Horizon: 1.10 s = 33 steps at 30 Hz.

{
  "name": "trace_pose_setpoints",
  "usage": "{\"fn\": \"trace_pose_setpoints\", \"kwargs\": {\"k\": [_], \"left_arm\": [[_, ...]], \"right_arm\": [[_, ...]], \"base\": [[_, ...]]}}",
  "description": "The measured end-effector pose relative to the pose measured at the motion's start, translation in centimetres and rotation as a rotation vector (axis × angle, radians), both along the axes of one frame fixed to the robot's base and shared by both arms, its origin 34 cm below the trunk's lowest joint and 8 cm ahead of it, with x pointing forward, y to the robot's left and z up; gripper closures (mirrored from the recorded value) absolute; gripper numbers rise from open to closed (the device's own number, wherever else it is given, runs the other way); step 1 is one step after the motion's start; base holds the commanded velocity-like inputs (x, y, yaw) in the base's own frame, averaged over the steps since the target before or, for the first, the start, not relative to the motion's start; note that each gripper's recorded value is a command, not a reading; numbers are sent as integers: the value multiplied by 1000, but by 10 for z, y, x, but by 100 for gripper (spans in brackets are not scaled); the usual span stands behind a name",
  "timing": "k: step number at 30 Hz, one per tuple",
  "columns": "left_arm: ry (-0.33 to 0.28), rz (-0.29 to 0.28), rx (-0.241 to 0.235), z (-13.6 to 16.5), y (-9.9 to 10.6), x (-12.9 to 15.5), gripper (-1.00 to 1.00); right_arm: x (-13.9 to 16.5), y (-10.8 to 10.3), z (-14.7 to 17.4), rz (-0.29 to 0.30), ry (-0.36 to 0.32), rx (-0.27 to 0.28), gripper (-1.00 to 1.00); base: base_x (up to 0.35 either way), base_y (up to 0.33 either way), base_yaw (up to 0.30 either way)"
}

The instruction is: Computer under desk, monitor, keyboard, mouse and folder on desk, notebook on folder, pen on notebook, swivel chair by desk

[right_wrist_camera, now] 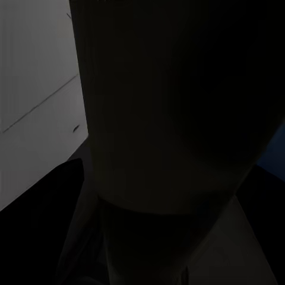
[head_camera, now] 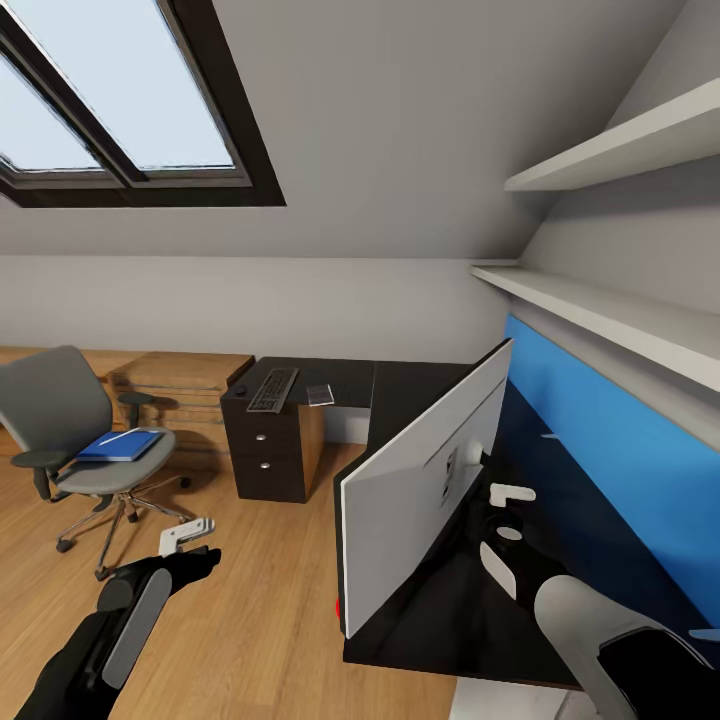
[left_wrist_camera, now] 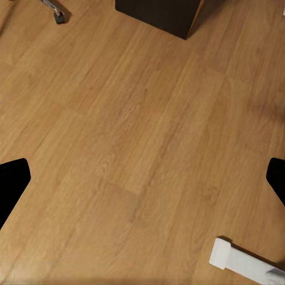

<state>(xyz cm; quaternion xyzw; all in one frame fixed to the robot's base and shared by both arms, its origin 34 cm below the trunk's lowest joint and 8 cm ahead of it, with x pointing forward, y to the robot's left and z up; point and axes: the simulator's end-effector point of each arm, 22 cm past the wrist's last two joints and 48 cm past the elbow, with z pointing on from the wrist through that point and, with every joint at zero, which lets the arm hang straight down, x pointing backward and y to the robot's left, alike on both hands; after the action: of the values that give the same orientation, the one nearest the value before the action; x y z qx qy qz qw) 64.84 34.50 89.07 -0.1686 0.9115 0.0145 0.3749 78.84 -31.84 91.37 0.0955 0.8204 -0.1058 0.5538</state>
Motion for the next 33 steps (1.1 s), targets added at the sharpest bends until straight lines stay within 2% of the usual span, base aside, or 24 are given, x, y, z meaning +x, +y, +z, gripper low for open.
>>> {"fn": "trace_pose_setpoints", "kwargs": {"k": [17, 24, 33], "left_arm": [[6, 1, -1, -3, 0, -1, -100], [10, 2, -2, -6, 1, -1, -100], [12, 4, -1, -6, 1, -2, -100]], "right_arm": [[0, 0, 0, -1, 0, 2, 100], [0, 0, 0, -4, -1, 4, 100], [0, 0, 1, -1, -3, 2, 100]], "base": [[0, -3, 0], [0, -209, 0], [0, -27, -44]]}}
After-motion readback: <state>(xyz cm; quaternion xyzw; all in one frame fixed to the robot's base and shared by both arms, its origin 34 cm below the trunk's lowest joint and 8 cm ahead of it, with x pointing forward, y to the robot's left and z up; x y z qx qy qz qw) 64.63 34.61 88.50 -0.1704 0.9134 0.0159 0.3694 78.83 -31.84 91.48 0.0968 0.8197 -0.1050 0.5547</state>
